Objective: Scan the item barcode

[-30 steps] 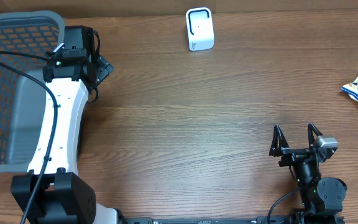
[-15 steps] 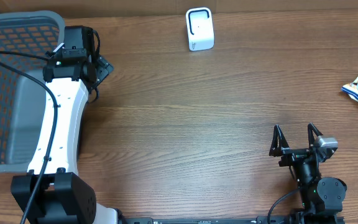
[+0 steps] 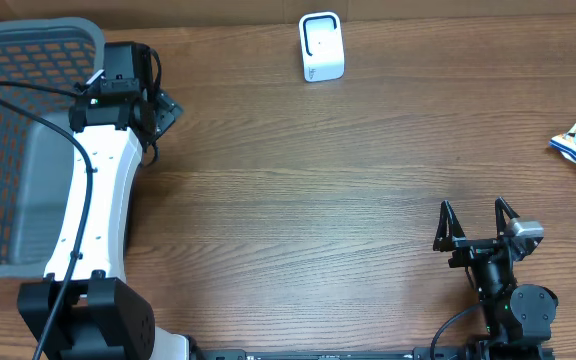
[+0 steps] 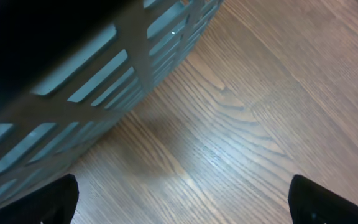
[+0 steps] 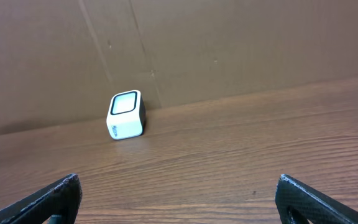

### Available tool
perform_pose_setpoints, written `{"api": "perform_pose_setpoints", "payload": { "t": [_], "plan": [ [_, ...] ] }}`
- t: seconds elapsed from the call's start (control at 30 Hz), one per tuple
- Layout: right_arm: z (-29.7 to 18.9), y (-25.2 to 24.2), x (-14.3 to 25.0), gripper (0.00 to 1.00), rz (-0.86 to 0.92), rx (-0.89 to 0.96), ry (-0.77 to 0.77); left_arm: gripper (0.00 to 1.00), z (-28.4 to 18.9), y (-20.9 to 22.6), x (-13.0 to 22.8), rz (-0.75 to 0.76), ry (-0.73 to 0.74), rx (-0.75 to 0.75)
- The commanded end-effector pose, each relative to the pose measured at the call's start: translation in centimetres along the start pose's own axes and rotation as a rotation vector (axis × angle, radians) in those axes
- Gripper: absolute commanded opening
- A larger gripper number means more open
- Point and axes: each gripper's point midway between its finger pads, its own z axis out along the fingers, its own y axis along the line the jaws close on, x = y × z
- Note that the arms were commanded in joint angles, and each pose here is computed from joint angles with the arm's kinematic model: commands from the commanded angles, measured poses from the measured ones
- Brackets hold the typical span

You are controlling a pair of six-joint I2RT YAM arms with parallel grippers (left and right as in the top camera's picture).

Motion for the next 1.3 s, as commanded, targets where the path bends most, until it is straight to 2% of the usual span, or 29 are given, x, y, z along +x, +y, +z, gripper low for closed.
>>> {"api": "perform_pose_setpoints", "payload": {
  "t": [0.0,0.13,0.37,0.5,0.57,0.63,0.73,0.83,0.93,1.1,1.27],
  "plan": [
    [0.0,-0.3,0.1,1.00,-0.005,0.012,-0.008,1.00,-2.9,1.2,-1.2,0.010,-0.054,0.003],
    [0.0,-0.3,0.1,1.00,-0.005,0.012,-0.008,1.00,-6.3,0.4,-1.5,0.011,-0.106,0.107],
    [0.0,-0.3,0.1,1.00,-0.005,0.012,-0.008,1.00,-10.5,-2.2,-1.5,0.278,-0.270,0.252],
    [0.0,-0.3,0.1,1.00,-0.005,0.012,-0.008,1.00,-11.1,-2.9,-1.9,0.283,-0.310,0.294],
    [0.0,-0.3,0.1,1.00,-0.005,0.012,-0.008,1.00,-12.2,-3.9,-2.1,0.304,-0.332,0.363],
    [0.0,-0.3,0.1,1.00,-0.005,0.012,-0.008,1.00,-14.9,-5.9,-2.7,0.323,-0.386,0.513],
    [0.0,-0.3,0.1,1.00,-0.005,0.012,-0.008,1.00,-17.6,-7.4,-2.8,0.357,-0.426,0.649],
    [0.0,-0.3,0.1,1.00,-0.005,0.012,-0.008,1.00,-19.4,-8.3,-1.8,0.405,-0.417,0.751],
    [0.0,-0.3,0.1,1.00,-0.005,0.012,-0.008,1.00,-19.6,-9.3,0.7,0.458,-0.318,0.850],
    [0.0,-0.3,0.1,1.00,-0.005,0.012,-0.008,1.00,-17.4,-8.4,2.6,0.465,-0.229,0.801],
    [0.0,-0.3,0.1,1.00,-0.005,0.012,-0.008,1.00,-16.6,-7.7,3.0,0.463,-0.208,0.756]
  ]
}}
